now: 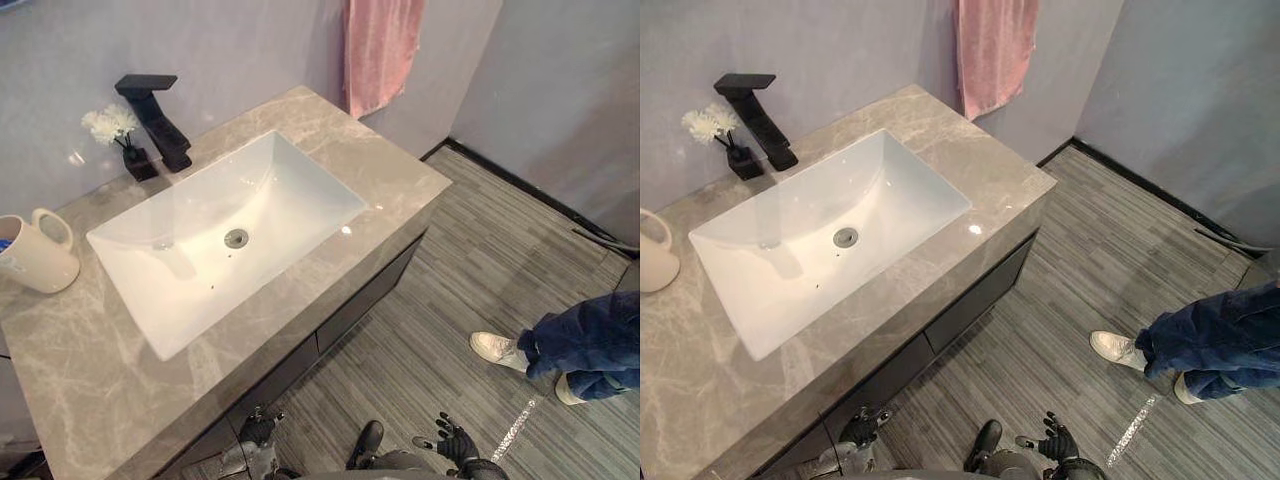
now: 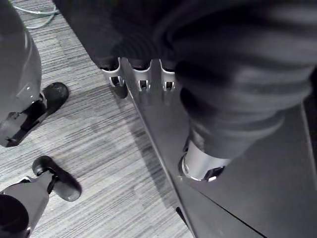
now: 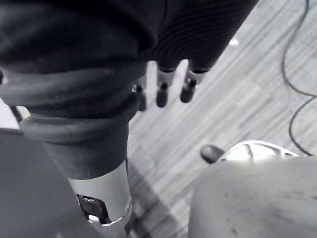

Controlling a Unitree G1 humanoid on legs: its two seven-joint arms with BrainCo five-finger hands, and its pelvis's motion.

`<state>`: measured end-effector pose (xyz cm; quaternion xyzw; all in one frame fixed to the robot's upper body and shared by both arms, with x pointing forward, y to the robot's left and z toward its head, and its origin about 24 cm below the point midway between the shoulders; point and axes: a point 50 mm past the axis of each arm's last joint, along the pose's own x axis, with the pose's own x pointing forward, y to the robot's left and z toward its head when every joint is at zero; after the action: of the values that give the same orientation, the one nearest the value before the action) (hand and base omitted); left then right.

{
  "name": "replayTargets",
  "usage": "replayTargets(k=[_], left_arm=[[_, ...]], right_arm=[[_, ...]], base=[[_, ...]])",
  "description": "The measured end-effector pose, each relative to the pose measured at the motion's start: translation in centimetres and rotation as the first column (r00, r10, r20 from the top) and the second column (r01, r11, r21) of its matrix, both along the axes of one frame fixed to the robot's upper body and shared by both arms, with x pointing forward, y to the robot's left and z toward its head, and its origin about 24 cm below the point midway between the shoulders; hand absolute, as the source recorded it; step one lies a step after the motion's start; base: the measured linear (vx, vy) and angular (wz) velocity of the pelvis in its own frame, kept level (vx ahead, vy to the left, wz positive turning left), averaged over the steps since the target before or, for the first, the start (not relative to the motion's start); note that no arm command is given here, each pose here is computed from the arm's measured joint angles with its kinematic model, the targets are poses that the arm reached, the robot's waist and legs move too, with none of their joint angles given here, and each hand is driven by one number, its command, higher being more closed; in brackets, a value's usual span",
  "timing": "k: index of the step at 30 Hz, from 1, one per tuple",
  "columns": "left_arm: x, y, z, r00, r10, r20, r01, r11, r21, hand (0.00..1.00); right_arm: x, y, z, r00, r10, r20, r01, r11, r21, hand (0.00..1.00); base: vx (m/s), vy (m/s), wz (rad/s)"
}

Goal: Organize washtable

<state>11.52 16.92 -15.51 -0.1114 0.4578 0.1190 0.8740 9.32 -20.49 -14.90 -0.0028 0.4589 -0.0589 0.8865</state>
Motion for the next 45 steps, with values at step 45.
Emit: replayTargets(k=[45], left_arm=[[-0.1,1.8,-0.1,0.991,0.137,-0.011,-0.137,0.990,-0.016,0.00]], right_arm=[[-2.4,-1.8,-0.8,0.973,-0.210,-0.091,0.212,0.977,0.010,0.00]], base=[[0.00,0.105,-1.07]])
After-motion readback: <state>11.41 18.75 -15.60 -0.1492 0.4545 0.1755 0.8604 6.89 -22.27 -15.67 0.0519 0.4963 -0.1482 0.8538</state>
